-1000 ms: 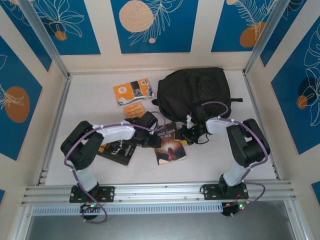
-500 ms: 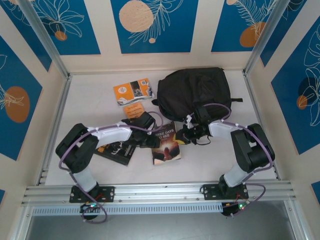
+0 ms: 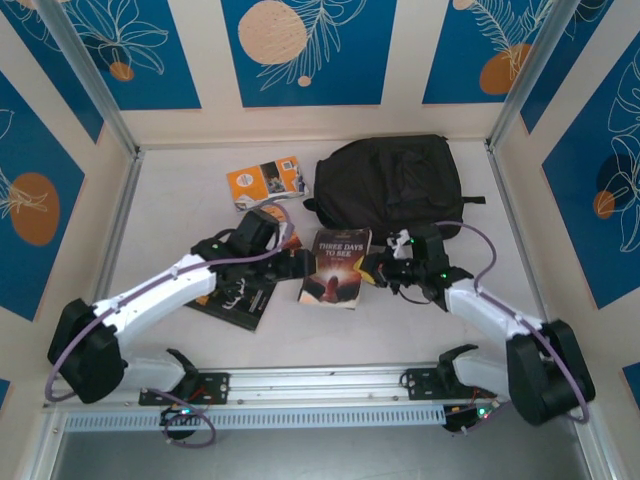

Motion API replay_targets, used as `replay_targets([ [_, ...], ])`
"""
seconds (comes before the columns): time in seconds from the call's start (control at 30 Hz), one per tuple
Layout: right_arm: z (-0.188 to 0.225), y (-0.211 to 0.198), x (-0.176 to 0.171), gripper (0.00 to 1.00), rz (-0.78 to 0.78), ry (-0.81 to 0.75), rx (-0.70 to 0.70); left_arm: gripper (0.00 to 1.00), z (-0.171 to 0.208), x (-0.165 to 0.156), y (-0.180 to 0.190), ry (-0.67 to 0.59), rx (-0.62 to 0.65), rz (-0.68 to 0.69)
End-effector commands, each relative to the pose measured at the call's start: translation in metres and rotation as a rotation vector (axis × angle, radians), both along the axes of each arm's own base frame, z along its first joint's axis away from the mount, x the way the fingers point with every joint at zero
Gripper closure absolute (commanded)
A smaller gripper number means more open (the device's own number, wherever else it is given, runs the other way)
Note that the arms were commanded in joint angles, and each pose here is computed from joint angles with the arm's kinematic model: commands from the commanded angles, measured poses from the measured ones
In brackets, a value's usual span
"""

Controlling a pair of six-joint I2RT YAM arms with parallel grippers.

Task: Pack the student bag
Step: Pick up the book from the center of the table, then pass the book.

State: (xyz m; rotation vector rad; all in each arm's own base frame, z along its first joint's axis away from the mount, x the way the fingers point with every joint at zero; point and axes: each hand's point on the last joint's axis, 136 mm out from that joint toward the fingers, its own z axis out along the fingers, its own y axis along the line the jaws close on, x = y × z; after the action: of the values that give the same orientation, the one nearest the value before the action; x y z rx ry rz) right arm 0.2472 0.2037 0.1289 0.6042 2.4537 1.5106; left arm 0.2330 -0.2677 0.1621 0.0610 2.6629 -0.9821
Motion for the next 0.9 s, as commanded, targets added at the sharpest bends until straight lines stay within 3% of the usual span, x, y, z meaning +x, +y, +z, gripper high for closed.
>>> replay_targets([
  [0.0,0.047,-0.007,0.023,1.00,-0.187,-0.110,0.116,0.13,0.005,0.001,0.015,0.083,-0.070,0.161],
  [0.13,0.078,-0.011,0.031,1.00,-0.320,-0.218,0.149,0.03,0.022,0.011,0.015,0.080,-0.203,0.282],
  [0.4,0.117,0.011,0.045,1.00,-0.394,-0.292,0.235,0.04,0.048,0.042,0.004,0.043,-0.465,0.453],
  [0.73,0.133,0.031,0.062,1.00,-0.462,-0.275,0.361,0.21,0.070,0.053,-0.024,-0.053,-0.577,0.439],
  [0.87,0.144,0.042,0.066,1.00,-0.461,-0.275,0.401,0.35,0.070,0.057,-0.029,-0.072,-0.588,0.444],
])
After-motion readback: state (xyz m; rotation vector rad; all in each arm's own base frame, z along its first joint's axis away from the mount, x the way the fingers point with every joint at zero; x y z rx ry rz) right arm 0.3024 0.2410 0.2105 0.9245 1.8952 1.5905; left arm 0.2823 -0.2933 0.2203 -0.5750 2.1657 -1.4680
